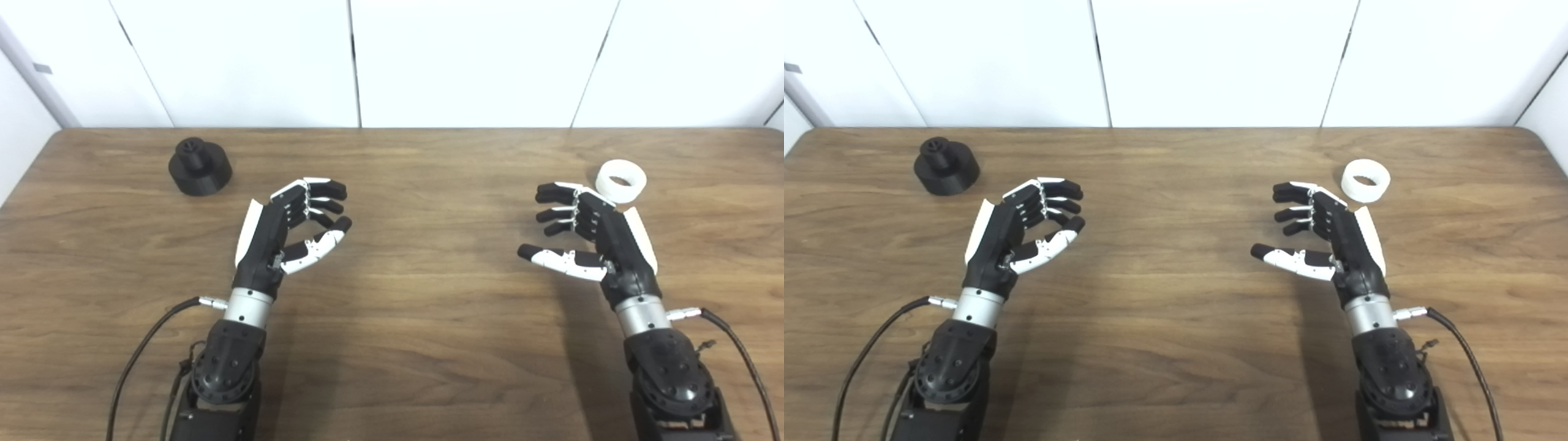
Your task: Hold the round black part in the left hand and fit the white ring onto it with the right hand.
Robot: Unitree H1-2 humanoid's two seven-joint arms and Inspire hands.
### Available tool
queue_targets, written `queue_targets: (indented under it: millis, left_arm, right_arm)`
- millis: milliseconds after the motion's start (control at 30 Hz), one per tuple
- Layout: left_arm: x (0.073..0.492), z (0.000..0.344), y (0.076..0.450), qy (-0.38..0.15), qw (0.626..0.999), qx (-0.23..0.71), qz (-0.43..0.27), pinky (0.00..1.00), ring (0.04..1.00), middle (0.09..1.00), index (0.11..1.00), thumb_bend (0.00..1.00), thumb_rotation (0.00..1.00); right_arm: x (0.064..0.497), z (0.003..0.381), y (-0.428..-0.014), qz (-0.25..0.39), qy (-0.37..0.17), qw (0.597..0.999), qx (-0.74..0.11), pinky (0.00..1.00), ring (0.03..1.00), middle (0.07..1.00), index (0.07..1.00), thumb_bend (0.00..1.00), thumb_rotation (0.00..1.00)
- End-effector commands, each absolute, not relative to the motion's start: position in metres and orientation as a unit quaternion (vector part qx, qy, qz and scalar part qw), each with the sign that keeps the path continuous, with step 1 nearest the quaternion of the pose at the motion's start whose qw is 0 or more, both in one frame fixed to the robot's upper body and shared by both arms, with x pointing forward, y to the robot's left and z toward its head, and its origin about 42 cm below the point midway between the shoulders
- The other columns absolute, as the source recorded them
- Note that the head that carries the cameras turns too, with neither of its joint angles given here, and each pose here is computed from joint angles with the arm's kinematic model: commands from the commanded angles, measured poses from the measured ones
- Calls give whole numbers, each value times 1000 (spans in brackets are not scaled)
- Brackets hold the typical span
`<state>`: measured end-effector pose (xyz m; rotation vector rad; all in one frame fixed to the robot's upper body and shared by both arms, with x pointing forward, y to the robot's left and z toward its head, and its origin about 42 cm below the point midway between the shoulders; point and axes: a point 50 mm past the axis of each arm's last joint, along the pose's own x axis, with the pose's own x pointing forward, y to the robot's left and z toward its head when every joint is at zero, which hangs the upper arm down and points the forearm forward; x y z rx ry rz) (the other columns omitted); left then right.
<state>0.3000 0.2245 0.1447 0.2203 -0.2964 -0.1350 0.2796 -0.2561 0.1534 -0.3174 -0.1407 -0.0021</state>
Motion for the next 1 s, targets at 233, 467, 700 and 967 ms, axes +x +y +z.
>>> queue_targets:
  millis: [233,467,700,967]
  left_arm:
    - [308,161,223,-181,975,111,-65,513,618,659,623,490,66]
    - [309,159,220,-184,974,110,-69,496,618,660,622,490,114]
    - [311,151,207,-176,976,109,-74,514,625,662,624,507,109]
    - [311,150,202,-171,977,106,-69,541,643,674,638,536,122]
  right_arm:
    - [286,169,-256,1,-110,980,-163,531,616,703,694,659,0]
    - [287,169,-260,3,-112,980,-162,532,623,708,696,656,0]
    - [288,161,-278,4,-111,982,-156,534,631,710,705,654,0]
    - [287,157,-287,-5,-100,983,-155,537,630,705,697,671,46]
